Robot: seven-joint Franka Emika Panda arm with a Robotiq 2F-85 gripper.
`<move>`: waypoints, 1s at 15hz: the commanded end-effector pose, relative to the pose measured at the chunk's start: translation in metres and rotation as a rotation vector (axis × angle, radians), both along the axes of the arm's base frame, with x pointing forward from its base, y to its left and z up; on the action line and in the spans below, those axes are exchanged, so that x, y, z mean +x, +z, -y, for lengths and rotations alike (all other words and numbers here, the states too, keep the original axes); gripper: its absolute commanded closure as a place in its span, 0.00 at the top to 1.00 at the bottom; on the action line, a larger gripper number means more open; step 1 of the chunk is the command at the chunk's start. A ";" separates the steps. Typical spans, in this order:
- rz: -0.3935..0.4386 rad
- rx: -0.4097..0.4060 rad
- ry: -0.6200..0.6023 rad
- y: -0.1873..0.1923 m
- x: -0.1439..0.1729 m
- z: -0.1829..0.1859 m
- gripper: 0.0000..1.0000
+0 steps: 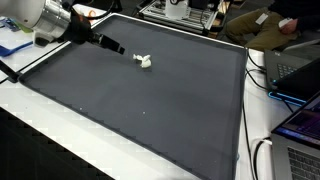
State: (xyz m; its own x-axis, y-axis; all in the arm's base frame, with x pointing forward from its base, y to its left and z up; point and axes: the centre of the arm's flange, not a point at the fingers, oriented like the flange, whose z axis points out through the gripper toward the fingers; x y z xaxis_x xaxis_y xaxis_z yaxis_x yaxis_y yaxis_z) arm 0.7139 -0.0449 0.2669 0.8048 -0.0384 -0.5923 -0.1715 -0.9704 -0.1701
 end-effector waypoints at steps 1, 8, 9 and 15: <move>-0.046 -0.025 -0.037 -0.004 0.002 -0.002 1.00; -0.161 -0.012 -0.109 -0.044 0.004 -0.008 1.00; -0.156 -0.016 -0.128 -0.050 0.004 -0.005 1.00; -0.190 -0.038 -0.166 -0.075 0.009 0.011 1.00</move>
State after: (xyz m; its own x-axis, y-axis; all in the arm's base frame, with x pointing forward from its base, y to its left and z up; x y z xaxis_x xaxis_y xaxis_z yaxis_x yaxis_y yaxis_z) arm 0.6991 -0.0468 0.2028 0.6753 -0.1580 -0.7205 -0.3198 -0.9429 -0.0930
